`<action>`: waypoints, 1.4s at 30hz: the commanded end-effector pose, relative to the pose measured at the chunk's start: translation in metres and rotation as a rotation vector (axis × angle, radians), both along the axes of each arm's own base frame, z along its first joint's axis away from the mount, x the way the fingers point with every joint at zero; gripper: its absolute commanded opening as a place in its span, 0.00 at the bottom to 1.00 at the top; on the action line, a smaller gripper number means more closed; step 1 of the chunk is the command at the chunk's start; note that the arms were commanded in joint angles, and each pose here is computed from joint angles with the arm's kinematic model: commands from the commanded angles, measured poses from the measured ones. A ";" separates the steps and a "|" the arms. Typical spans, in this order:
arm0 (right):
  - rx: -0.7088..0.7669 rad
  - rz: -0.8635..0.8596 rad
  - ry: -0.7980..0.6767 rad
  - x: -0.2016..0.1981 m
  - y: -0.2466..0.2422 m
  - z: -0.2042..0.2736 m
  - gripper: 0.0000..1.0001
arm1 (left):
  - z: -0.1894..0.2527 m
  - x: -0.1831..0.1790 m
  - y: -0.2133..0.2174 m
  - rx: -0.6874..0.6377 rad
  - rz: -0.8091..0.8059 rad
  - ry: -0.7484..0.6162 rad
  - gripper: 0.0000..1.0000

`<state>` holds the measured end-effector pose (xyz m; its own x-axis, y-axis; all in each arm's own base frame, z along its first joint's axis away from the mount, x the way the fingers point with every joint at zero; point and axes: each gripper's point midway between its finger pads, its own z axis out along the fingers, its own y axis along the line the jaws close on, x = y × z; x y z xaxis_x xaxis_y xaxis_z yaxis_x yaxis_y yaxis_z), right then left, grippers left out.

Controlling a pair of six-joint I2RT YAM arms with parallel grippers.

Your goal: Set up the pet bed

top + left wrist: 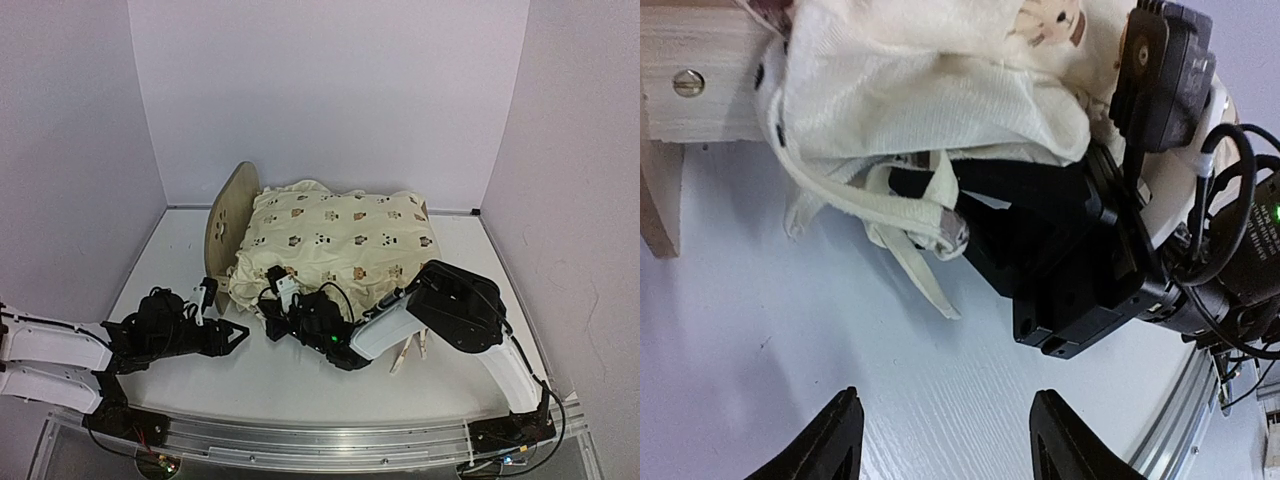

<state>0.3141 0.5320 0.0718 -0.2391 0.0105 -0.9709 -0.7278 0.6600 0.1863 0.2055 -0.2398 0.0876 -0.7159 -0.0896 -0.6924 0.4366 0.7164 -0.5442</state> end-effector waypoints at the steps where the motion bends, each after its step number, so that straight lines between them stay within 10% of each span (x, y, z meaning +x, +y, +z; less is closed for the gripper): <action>1: 0.083 -0.050 0.044 0.001 -0.001 0.021 0.00 | 0.004 -0.002 -0.023 -0.067 -0.092 -0.007 0.59; 27: 0.170 0.060 0.120 -0.026 0.014 0.056 0.00 | -0.024 0.035 -0.045 -0.056 -0.002 0.017 0.53; 36: 0.168 0.062 0.127 -0.029 0.016 0.052 0.00 | -0.024 0.042 -0.046 -0.058 0.025 0.015 0.40; 42: 0.177 0.063 0.123 -0.030 0.017 0.057 0.00 | -0.028 0.042 -0.044 -0.060 0.032 0.016 0.09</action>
<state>0.2891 0.5444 0.0892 -0.3840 0.0910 -0.9188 -0.7140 0.6017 0.3580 0.2367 -0.2769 0.0447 -0.7565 -0.1096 -0.6447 0.3902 0.7156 -0.5794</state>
